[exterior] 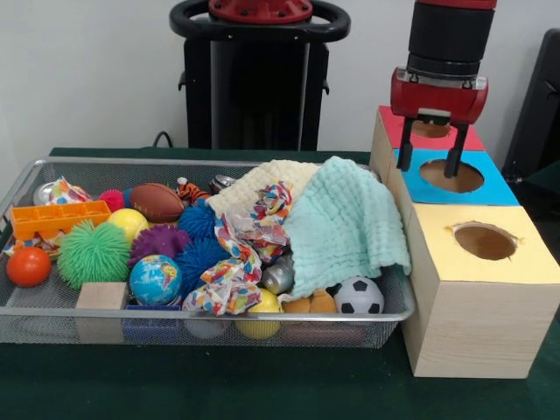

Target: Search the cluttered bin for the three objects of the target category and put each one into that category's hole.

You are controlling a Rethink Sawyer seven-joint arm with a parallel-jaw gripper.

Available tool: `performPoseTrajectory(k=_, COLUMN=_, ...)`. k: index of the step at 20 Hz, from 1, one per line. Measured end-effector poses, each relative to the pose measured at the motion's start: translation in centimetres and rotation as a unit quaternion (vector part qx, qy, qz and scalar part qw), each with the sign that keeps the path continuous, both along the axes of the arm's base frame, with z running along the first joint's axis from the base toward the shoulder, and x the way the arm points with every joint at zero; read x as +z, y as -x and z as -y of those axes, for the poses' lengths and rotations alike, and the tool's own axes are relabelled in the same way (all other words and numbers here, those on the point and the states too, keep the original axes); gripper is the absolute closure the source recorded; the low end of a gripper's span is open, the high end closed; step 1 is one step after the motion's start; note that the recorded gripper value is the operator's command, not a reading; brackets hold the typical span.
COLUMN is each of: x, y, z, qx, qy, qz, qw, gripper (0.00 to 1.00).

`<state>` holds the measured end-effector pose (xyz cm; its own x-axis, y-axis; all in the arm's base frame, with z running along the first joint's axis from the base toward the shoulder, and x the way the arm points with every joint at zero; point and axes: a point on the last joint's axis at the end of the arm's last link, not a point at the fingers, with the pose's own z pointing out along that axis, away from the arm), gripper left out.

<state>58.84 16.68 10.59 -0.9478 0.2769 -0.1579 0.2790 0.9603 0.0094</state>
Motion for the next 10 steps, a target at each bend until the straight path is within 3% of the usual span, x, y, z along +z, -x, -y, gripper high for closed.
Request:
performPoseTrajectory(k=6, x=1.6, y=-1.2, z=3.0, qx=-0.04, qy=-0.006, qz=-0.005, qw=0.9992, gripper=0.0)
performPoseTrajectory(k=10, x=3.2, y=-2.5, z=6.9, qx=-0.072, qy=-0.006, qz=0.0, qw=0.9974, gripper=0.0)
